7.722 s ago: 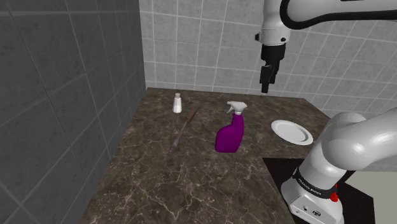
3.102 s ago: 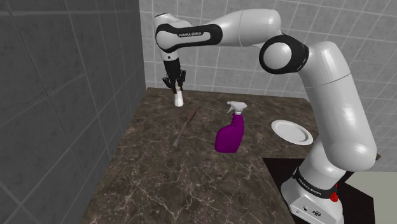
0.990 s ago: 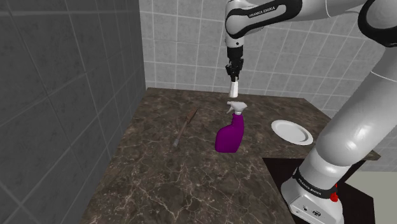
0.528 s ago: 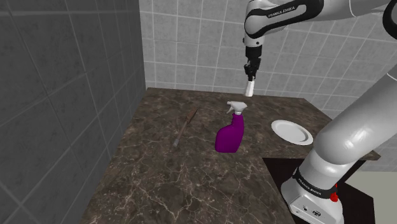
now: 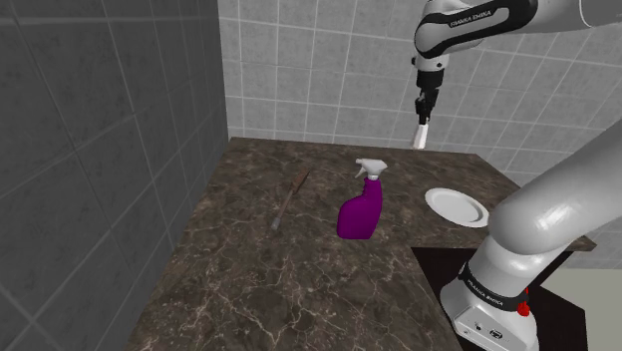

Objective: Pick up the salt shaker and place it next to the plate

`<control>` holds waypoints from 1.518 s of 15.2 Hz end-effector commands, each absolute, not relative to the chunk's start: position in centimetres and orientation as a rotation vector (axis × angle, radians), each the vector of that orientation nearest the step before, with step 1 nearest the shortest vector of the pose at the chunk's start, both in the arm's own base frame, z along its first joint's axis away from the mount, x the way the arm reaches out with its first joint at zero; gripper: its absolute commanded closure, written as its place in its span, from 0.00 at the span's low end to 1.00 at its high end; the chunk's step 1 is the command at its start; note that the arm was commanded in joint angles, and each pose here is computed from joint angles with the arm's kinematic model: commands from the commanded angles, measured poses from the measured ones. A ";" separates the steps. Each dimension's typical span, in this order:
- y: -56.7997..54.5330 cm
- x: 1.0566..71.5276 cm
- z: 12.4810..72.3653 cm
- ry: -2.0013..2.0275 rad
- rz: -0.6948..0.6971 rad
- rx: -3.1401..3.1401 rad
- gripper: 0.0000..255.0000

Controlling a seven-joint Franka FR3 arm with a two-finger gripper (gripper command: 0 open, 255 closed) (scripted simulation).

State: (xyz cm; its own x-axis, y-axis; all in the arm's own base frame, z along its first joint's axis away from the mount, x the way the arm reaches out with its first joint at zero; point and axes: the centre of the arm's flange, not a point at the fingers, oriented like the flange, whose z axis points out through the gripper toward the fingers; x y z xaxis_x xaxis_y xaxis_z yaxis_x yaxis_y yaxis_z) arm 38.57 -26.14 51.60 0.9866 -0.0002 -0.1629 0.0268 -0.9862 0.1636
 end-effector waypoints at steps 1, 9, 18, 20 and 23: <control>-28.0 37.0 51.8 0.023 -0.244 2.966 1.00; -35.8 30.0 53.2 0.023 -0.244 2.966 1.00; -42.6 24.0 53.4 0.023 -0.244 2.966 1.00; -42.6 24.0 52.3 0.023 -0.244 2.966 1.00; -42.6 24.0 50.7 0.023 -0.244 2.966 1.00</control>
State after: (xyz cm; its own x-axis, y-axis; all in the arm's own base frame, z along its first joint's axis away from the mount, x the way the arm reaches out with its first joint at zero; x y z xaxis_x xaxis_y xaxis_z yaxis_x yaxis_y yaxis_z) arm 24.03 -42.53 51.31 0.9865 0.0013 -0.1636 0.0283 -0.9862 0.1631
